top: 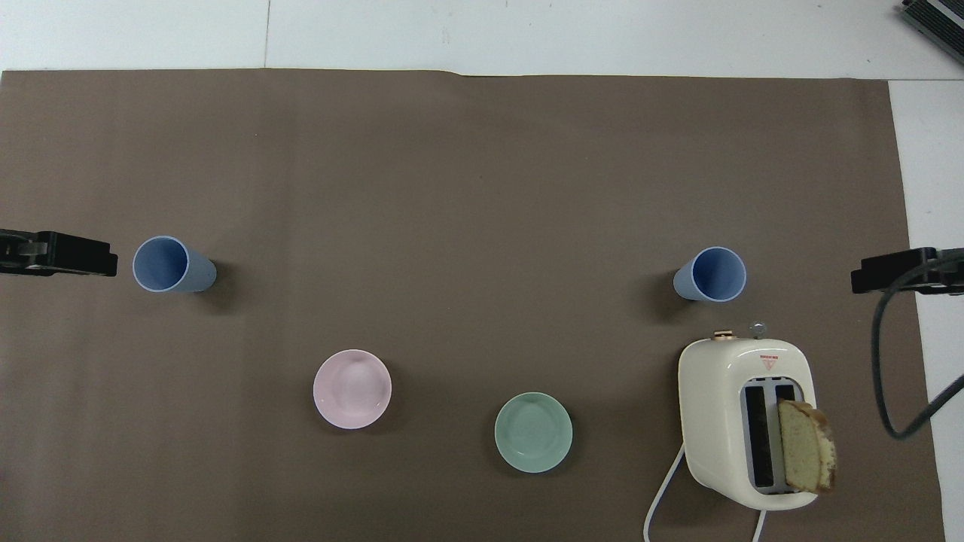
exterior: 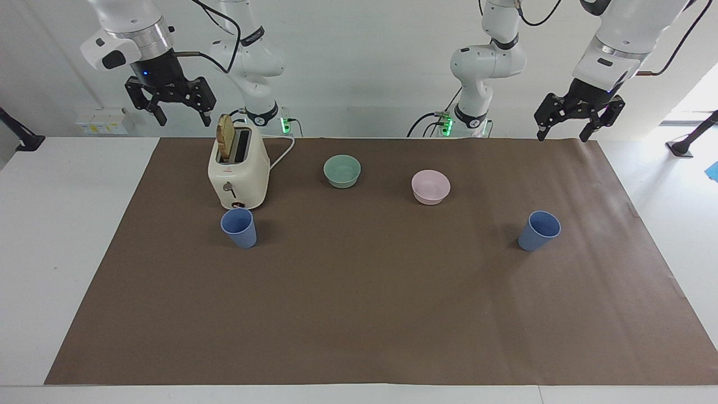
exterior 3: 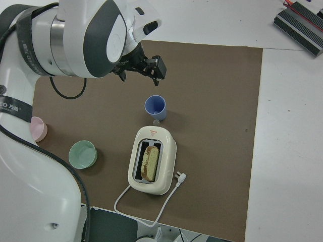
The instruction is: Stack blue cups with both arms
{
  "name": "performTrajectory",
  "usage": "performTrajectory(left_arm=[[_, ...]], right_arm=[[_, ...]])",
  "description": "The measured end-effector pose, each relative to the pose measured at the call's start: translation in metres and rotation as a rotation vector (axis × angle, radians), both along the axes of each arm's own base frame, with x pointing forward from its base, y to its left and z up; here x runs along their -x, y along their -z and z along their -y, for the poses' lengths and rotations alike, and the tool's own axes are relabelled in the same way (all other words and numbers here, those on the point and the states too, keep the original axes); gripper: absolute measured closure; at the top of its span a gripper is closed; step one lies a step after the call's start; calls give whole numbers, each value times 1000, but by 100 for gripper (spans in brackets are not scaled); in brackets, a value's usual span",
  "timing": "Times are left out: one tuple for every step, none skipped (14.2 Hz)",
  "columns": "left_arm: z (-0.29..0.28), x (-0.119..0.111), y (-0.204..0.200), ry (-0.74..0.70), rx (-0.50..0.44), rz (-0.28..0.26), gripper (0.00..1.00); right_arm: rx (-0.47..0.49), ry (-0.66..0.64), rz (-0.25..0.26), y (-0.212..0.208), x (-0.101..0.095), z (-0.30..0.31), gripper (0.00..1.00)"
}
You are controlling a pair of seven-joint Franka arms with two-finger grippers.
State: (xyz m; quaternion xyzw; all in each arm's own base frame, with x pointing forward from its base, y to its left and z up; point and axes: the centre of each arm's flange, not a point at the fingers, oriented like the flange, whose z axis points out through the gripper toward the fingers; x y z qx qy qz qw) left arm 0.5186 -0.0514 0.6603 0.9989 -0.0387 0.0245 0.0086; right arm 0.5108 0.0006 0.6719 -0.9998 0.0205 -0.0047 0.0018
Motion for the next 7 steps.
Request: performTrajectory(left_arm=[[0,0,0,0,0,0,0],[0,0,0,-1,0,0,0],[-1,0,0,-1,0,0,0],[-1,0,0,-1,0,0,0],[-1,0,0,-1,0,1,0],[-1,0,0,-1,0,1,0],[-1,0,0,-1,0,1,0]], right_arm=[[0,0,2,0,0,0,0],[0,0,9,-1,-1,0,0],[0,0,14,-1,-1,0,0],[0,0,15,-1,-2,0,0],[0,0,15,-1,-2,0,0],[0,0,15,-1,-2,0,0],[0,1,15,-1,-2,1,0]])
